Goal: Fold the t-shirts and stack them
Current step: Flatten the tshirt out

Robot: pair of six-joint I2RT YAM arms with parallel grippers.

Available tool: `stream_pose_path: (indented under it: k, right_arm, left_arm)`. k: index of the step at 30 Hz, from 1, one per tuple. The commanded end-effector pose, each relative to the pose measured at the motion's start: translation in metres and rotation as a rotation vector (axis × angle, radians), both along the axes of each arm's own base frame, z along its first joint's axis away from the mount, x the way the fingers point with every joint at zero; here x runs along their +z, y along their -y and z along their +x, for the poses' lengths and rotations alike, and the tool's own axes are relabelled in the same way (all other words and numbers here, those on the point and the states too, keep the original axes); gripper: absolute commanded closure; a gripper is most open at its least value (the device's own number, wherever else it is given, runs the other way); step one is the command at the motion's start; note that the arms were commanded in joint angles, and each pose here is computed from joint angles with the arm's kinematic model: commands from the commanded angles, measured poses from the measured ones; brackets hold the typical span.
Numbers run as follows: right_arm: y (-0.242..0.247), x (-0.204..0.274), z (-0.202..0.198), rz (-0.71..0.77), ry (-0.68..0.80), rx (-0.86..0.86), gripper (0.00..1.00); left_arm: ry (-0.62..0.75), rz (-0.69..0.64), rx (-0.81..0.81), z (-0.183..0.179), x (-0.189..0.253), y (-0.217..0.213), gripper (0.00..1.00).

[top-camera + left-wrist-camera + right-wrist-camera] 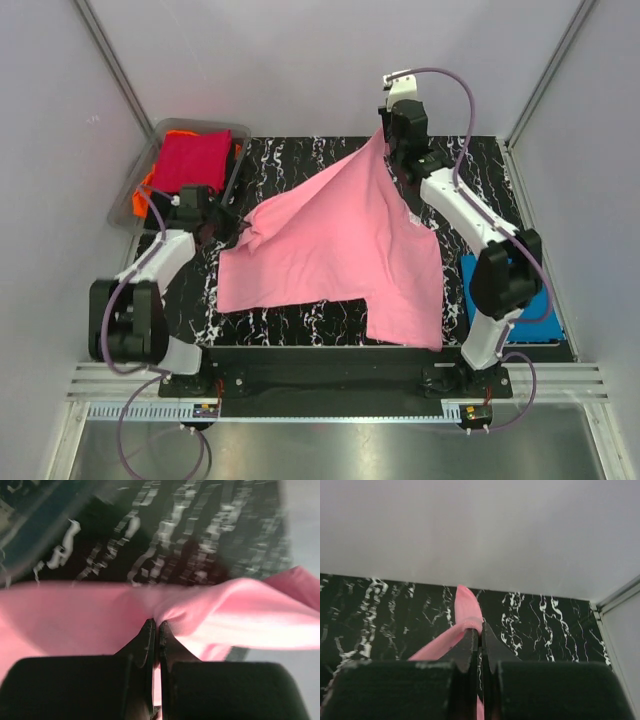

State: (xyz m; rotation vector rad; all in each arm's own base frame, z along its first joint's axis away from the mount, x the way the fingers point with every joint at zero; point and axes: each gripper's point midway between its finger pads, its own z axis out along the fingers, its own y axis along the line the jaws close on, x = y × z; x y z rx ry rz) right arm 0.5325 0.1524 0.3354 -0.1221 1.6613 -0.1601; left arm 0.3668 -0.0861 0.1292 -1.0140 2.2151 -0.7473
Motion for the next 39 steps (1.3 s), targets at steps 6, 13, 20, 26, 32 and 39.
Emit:
stream_pose_path:
  k: [6,13,20,26,32,39]
  right_arm:
    - [0.022,-0.025,0.078,0.036,0.067,-0.089,1.0]
    - [0.037,-0.069,0.107,0.015,-0.016,-0.112,0.9]
    - [0.055,-0.099,0.088,0.08,-0.25,-0.174,0.34]
    - [0.04,-0.12,0.007,0.216,-0.582,-0.119,0.18]
    - [0.033,-0.133,-0.102,0.403,-0.805,-0.081,0.1]
    - [0.016,-0.209,-0.23,0.645,-1.117,-0.072,0.16]
  left_arm:
    - [0.103,0.124,-0.117,0.104,-0.011,-0.003,1.0]
    - [0.097,0.189,-0.22,0.138,-0.014,0.0,0.7]
    - [0.096,0.267,-0.315,0.107,0.01,0.004,0.39]
    - [0.163,0.308,-0.429,0.024,0.046,0.038,0.38]
    - [0.196,0.292,-0.426,-0.075,0.058,0.047,0.43]
    - [0.116,0.325,-0.279,-0.154,0.026,0.005,0.49]
